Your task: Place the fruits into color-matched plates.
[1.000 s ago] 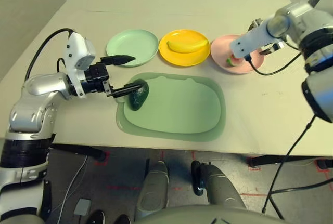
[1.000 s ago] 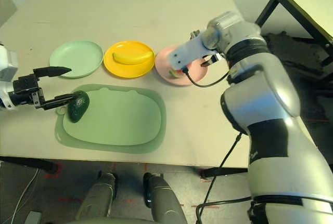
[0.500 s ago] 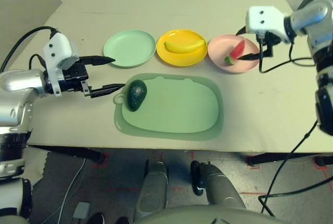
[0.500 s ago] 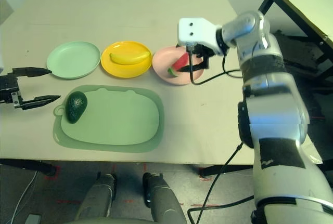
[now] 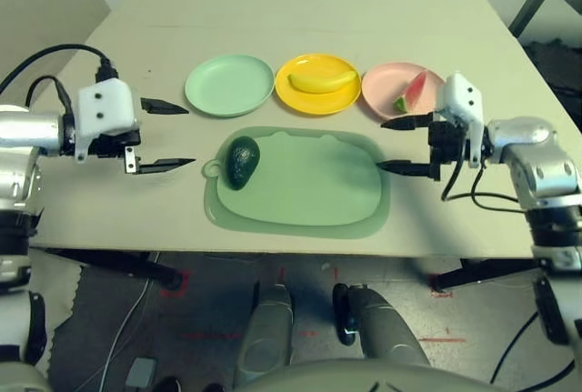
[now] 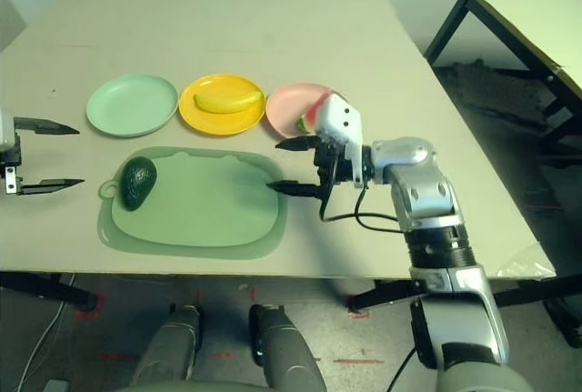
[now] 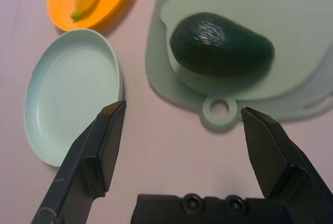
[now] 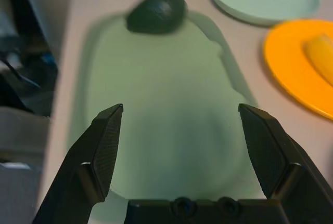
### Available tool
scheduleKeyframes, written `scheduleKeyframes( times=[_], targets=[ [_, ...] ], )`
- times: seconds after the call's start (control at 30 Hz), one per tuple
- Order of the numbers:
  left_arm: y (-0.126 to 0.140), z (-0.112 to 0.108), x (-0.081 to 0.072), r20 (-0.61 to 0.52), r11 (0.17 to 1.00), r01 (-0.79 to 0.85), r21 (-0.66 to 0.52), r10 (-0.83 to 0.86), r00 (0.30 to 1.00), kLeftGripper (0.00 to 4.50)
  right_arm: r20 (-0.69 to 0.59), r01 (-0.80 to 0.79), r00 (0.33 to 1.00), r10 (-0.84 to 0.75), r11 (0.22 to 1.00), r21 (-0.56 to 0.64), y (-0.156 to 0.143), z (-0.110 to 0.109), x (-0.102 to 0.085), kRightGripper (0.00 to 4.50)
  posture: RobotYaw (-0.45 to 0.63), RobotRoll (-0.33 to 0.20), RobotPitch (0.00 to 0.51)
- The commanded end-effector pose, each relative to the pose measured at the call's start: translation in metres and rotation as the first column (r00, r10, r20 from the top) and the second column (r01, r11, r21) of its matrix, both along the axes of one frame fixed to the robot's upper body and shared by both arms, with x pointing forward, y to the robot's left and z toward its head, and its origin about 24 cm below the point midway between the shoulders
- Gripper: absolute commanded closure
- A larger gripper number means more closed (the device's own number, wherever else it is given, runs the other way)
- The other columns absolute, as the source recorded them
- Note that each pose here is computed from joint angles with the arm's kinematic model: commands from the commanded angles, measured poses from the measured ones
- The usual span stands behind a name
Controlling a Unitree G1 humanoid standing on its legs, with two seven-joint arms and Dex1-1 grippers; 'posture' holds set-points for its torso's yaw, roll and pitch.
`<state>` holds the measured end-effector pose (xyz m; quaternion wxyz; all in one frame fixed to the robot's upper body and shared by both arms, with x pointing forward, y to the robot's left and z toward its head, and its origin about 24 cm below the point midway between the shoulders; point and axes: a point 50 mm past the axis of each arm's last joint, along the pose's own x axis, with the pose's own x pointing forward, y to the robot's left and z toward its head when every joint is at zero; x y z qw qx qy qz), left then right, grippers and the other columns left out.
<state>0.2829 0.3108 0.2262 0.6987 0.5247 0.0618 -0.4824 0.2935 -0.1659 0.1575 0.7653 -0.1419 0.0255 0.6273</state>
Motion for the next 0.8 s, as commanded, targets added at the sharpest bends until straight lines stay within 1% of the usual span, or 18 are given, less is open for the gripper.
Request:
scheduleKeyframes(
  times=[0.03,0.07,0.17,0.23,0.33,0.47,0.67,0.8],
  targets=[
    [-0.003,-0.003,0.002,0.003,0.992,0.089,0.093,-0.09,0.996,0.0,-0.055,-0.009,0.998,0.013,0.998,0.068,0.008,-0.01,-0.007,0.04,0.06,0.0,0.169],
    [-0.005,-0.002,0.003,0.012,0.988,0.112,0.105,-0.113,0.993,0.0,-0.068,-0.01,0.998,0.016,0.996,0.085,0.01,-0.012,-0.009,0.04,0.06,0.0,0.168],
    [-0.008,-0.001,0.005,0.036,0.958,0.194,0.21,-0.206,0.978,0.0,-0.112,-0.024,0.993,0.036,0.994,0.104,0.015,-0.019,-0.015,0.04,0.05,0.0,0.165],
    [-0.015,0.001,0.008,0.075,0.936,0.248,0.25,-0.274,0.959,0.0,-0.132,-0.027,0.99,0.042,0.993,0.116,0.019,-0.024,-0.019,0.04,0.05,0.0,0.164],
    [-0.021,0.003,0.012,0.1,0.899,0.303,0.316,-0.349,0.932,0.0,-0.156,-0.028,0.986,0.052,0.988,0.149,0.024,-0.025,-0.022,0.04,0.04,0.0,0.161],
    [-0.025,0.005,0.016,0.066,0.837,0.361,0.41,-0.422,0.904,0.0,-0.176,-0.031,0.983,0.059,0.987,0.155,0.029,-0.027,-0.026,0.04,0.02,0.0,0.161],
    [-0.038,0.006,0.024,0.001,0.762,0.44,0.475,-0.501,0.866,0.0,-0.171,-0.033,0.984,0.056,0.99,0.135,0.031,-0.034,-0.029,0.04,-0.01,0.0,0.165],
    [-0.048,0.009,0.028,0.0,0.738,0.475,0.479,-0.541,0.841,0.0,-0.164,-0.038,0.985,0.059,0.991,0.126,0.033,-0.038,-0.032,0.04,-0.03,0.0,0.17]
  ],
)
